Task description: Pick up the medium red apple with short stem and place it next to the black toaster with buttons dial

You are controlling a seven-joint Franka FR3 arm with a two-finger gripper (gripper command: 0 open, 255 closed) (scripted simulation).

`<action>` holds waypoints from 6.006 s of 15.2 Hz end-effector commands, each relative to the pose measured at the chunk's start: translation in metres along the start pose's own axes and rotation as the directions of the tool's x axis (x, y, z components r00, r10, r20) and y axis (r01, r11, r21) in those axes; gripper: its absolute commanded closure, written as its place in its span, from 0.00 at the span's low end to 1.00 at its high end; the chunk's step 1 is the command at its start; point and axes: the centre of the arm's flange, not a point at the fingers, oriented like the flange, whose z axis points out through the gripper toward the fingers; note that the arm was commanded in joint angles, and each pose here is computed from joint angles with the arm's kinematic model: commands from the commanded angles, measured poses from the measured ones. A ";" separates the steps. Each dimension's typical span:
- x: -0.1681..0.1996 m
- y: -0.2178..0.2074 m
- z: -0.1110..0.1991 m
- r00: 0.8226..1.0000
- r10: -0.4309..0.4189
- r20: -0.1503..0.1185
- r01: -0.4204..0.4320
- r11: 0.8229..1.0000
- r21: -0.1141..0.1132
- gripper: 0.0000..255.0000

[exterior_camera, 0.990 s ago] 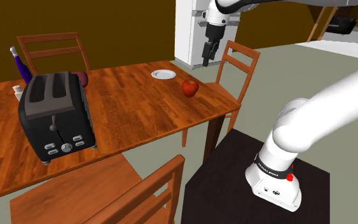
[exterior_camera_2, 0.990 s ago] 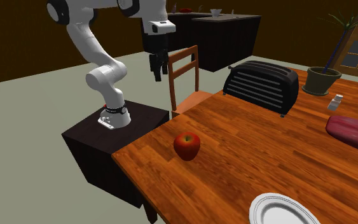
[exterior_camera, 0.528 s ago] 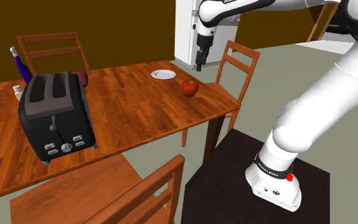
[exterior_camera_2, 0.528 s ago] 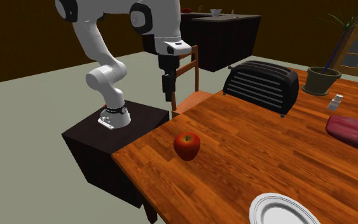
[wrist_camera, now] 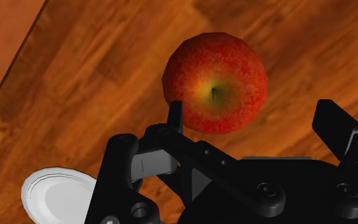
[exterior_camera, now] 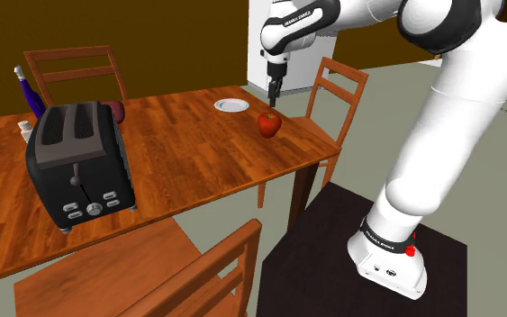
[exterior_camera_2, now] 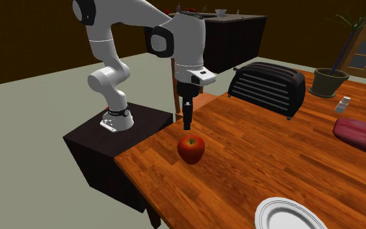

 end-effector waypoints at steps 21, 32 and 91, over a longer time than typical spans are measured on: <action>0.012 0.016 0.055 1.000 -0.026 0.011 0.026 1.000 -0.001 1.00; 0.012 0.018 0.029 1.000 -0.026 0.011 0.026 1.000 -0.001 1.00; 0.032 -0.020 -0.260 1.000 -0.026 0.011 0.026 1.000 -0.001 1.00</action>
